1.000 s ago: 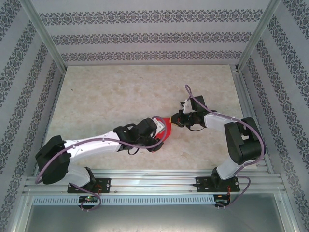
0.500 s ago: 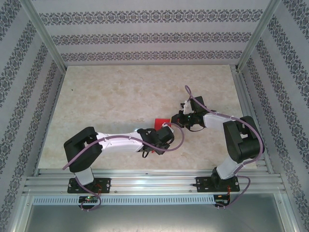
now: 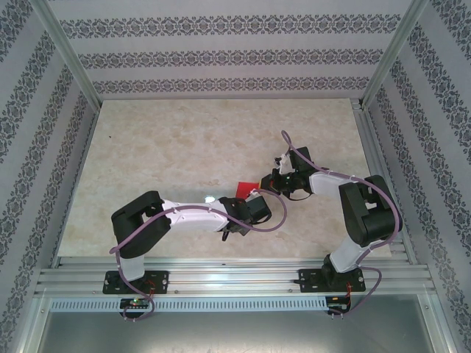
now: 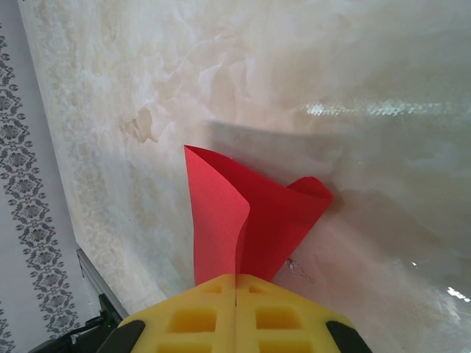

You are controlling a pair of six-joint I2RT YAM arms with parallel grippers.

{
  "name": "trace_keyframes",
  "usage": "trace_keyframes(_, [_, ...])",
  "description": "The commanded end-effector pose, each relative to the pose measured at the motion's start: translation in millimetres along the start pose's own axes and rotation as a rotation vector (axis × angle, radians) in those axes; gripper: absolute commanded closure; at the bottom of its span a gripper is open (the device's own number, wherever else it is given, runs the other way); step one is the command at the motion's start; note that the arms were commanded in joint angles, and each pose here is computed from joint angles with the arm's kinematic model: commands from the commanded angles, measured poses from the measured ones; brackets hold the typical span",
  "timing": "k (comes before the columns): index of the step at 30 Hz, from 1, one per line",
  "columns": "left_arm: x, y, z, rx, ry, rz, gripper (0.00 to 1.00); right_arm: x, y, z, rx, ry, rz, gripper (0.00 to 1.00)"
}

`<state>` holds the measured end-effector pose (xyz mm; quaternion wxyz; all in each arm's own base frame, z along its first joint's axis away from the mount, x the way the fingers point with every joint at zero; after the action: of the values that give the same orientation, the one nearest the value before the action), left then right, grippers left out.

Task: Fold a paper plane with a square sheet of paper (fold left side to right side)
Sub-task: Fold the wing for the fifth time at the center of the table.

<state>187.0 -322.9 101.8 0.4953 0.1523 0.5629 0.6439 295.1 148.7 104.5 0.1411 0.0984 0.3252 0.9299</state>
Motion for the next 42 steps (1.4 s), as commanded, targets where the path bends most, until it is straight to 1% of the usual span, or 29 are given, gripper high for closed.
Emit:
trace_keyframes(1, [-1.8, 0.5, -4.6, 0.0, -0.004, 0.005, 0.71, -3.7, -2.7, 4.0, -0.004, 0.029, 0.007, 1.0])
trace_keyframes(5, [-1.0, -1.0, -7.7, 0.027, -0.003, 0.002, 0.78, -4.4, -2.8, 4.4, 0.0, 0.042, 0.01, 1.0])
trace_keyframes(7, [-2.0, -1.0, -8.5, 0.039, 0.0, -0.003, 0.82, -4.5, -1.4, 6.0, 0.003, 0.053, 0.01, 0.96])
trace_keyframes(11, [-4.1, -1.2, -8.0, 0.09, 0.018, -0.015, 0.87, -7.0, 8.3, 7.5, 0.012, 0.069, -0.019, 0.84])
trace_keyframes(14, [-6.7, 1.1, -2.9, 0.149, 0.056, -0.044, 0.89, -9.3, 23.7, 6.7, 0.016, 0.074, -0.065, 0.68])
trace_keyframes(16, [-7.8, 3.1, 2.4, 0.195, 0.093, -0.071, 0.9, -9.9, 36.7, 4.2, 0.022, 0.075, -0.101, 0.61])
trace_keyframes(20, [-9.8, 6.4, 14.8, 0.299, 0.178, -0.136, 0.92, -8.4, 56.0, -5.2, 0.022, 0.059, -0.16, 0.55])
trace_keyframes(21, [-9.5, 6.4, 17.6, 0.328, 0.198, -0.15, 0.92, -7.5, 59.5, -8.5, 0.021, 0.05, -0.173, 0.55])
trace_keyframes(23, [-10.5, 6.3, 22.6, 0.375, 0.237, -0.178, 0.92, -5.2, 61.9, -13.7, 0.018, 0.036, -0.188, 0.6])
trace_keyframes(27, [-10.3, 3.5, 30.7, 0.467, 0.307, -0.22, 0.93, 2.2, 54.6, -26.6, 0.0, -0.003, -0.181, 0.76])
trace_keyframes(31, [-10.1, 0.1, 40.2, 0.546, 0.382, -0.26, 0.94, 5.6, 41.4, -30.3, -0.035, -0.011, -0.155, 0.84])
trace_keyframes(33, [-10.8, -1.9, 42.9, 0.561, 0.396, -0.264, 0.94, 5.1, 36.0, -29.5, -0.043, -0.01, -0.149, 0.87])
trace_keyframes(42, [-11.7, -7.2, 49.8, 0.579, 0.452, -0.277, 0.97, -2.0, 9.8, -21.7, -0.062, -0.013, -0.118, 0.93])
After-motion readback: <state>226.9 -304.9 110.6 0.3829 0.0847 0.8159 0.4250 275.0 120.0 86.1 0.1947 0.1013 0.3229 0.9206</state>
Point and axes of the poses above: each hand's point on the last joint's axis, 136 mm out from that joint toward the fingers, its own y axis back along the fingers, its own z axis along the line the jaws close on, x = y × z, the point moved 8 cm from there along y, back along the fingers, and after that the axes turned 14 degrees about -y, right-handed, at the moved point
